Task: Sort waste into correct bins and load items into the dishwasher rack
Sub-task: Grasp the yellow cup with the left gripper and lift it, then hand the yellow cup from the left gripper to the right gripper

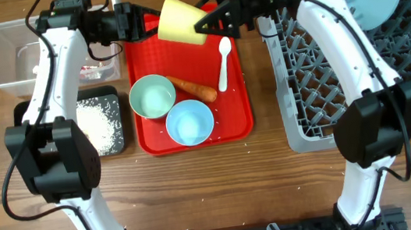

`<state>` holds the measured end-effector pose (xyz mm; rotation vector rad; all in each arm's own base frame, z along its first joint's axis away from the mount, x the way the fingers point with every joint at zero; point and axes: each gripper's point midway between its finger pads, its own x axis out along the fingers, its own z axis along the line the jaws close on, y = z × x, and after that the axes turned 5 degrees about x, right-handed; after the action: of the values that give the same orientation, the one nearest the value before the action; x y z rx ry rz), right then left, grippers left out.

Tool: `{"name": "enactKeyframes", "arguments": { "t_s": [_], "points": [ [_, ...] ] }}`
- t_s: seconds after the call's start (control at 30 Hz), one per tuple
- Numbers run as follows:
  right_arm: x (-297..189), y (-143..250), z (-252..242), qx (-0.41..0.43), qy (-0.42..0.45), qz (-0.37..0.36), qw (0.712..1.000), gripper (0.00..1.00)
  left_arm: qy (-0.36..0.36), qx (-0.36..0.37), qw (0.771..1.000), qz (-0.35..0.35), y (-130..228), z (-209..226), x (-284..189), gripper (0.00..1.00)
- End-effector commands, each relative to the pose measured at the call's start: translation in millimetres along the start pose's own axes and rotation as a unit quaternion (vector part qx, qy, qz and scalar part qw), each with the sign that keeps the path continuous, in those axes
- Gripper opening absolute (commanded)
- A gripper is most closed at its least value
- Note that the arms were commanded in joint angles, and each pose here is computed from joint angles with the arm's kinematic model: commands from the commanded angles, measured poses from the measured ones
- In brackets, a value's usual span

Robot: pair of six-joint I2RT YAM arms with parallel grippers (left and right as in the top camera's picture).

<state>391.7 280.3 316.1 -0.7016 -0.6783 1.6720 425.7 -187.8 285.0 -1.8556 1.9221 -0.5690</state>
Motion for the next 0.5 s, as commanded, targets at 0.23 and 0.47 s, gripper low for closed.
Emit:
{"name": "enactKeyframes", "arguments": {
  "t_s": [0.23, 0.47],
  "points": [
    [24.1, 8.8, -4.8, -0.013, -0.001, 0.021, 1.0, 0.64, 0.008, 0.026, 1.0, -0.001, -5.7, -17.5, -0.2, 0.04],
    [24.3, -1.1, -6.1, -0.017, 0.001, 0.013, 1.0, 0.57, 0.008, 0.025, 1.0, -0.001, -5.7, -17.5, -0.2, 0.04]
  ]
}}
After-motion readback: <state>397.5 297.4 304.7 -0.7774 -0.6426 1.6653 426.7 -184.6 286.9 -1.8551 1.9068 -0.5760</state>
